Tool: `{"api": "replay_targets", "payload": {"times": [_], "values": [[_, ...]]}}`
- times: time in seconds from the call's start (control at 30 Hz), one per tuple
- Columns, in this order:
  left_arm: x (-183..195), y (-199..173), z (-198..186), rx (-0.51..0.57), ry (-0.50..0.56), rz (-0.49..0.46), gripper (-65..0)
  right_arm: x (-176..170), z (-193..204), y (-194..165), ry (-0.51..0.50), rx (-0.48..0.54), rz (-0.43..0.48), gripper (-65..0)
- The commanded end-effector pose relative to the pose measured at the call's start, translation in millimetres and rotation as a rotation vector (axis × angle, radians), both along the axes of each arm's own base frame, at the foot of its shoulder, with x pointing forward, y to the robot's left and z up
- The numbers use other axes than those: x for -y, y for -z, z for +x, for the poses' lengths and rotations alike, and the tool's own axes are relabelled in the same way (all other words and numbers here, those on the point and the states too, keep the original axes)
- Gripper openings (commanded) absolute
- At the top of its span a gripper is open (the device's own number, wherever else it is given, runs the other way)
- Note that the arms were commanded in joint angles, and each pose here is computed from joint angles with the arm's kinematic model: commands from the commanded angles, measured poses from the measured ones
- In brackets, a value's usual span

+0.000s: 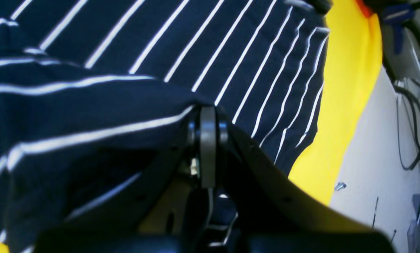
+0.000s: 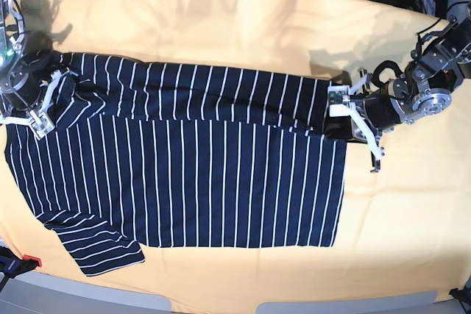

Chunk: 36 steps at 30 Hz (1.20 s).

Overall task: Fold the T-shirt properly
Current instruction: 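Fold the shoulder edges inward toward the shirt's middle with both grippers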

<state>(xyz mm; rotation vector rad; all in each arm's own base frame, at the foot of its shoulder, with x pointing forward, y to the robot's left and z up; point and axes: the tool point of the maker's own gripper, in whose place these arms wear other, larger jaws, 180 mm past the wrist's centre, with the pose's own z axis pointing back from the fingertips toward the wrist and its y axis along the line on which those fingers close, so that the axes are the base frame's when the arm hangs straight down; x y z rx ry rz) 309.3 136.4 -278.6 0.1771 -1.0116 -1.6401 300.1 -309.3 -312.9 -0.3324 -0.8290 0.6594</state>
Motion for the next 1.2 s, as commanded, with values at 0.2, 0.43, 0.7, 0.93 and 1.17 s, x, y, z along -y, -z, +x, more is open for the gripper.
{"api": "replay_targets", "payload": {"times": [0.2, 0.43, 0.7, 0.93, 1.17], "values": [[1.7, 1.3, 9.4, -0.012, 0.012, -0.038, -39.3, 3.6, 16.9, -17.9, -0.008, 0.048, 0.037, -65.0], [5.9, 7.6, 21.6, -0.013, -0.015, -0.064, -37.0, -1.8, 18.9, -18.7, -0.032, 0.067, 0.053, -65.0], [6.0, 7.5, 21.5, -0.013, -0.014, -0.064, -37.0, -6.8, 28.4, -7.1, -0.061, 0.073, 0.013, -65.0], [5.3, 8.0, 21.7, -0.014, -0.017, -0.060, -37.0, -2.2, 62.2, 4.9, -0.042, 0.072, -0.048, -65.0], [5.0, 8.1, 21.7, -0.014, -0.018, -0.059, -37.0, -8.9, 84.4, 5.0, -0.071, 0.065, -0.070, -65.0]]}}
